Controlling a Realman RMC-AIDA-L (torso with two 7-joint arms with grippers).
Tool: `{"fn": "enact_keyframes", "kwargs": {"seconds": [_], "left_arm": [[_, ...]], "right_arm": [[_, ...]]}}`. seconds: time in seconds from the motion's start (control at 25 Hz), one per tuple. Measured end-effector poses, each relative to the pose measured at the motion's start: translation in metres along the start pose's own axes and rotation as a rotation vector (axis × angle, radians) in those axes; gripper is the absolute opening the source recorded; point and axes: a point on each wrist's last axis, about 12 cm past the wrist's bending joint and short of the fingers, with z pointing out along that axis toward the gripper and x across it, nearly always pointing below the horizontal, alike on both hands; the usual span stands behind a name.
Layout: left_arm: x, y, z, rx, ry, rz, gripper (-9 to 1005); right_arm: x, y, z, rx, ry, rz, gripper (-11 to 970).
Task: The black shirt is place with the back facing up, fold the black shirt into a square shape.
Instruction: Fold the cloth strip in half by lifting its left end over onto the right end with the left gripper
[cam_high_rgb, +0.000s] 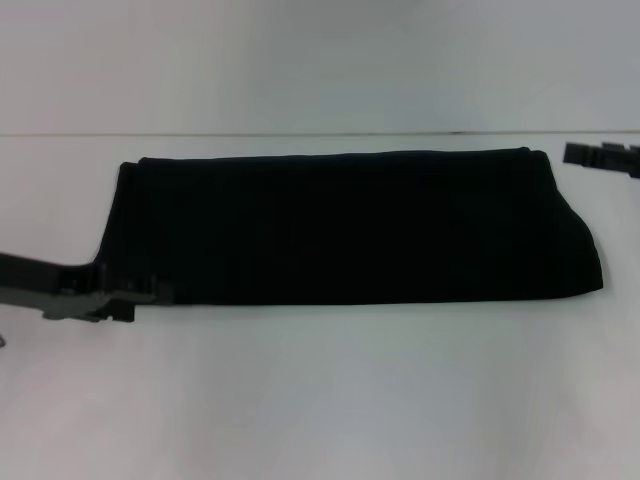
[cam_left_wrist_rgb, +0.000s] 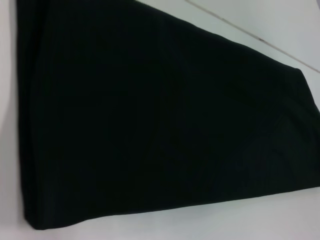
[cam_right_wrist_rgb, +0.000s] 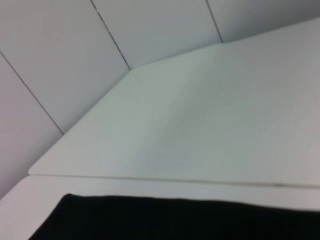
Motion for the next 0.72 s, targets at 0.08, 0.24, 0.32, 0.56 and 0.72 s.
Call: {"fn": "enact_keyframes", "kwargs": {"seconds": [0.08, 0.24, 0.32, 0.56, 0.72], "left_arm": [[-0.005, -0.003, 0.002, 0.009, 0.014, -0.034, 726], [-0.008, 0.000, 0.010, 0.007, 0.011, -0.132, 741], [-0.005, 0.002, 0.015, 0.016, 0.014, -0.174, 748], [-0.001, 0.008, 0.018, 0.051, -0.010, -0.318, 840], [0.004, 0.015, 0.015, 0.067, -0.035, -0.440, 893]], "right_arm": [[-0.006, 0.003, 0.005, -0.008, -0.006, -0.013, 761], [-0.013, 0.007, 0.013, -0.007, -0.019, -0.023, 874], [-0.013, 0.010, 0.017, -0.016, -0.018, -0.031, 875], [-0.014, 0.022, 0.025, -0.080, 0.019, -0.087, 877], [-0.018, 0.026, 0.028, -0.095, 0.017, -0.105, 878]]}}
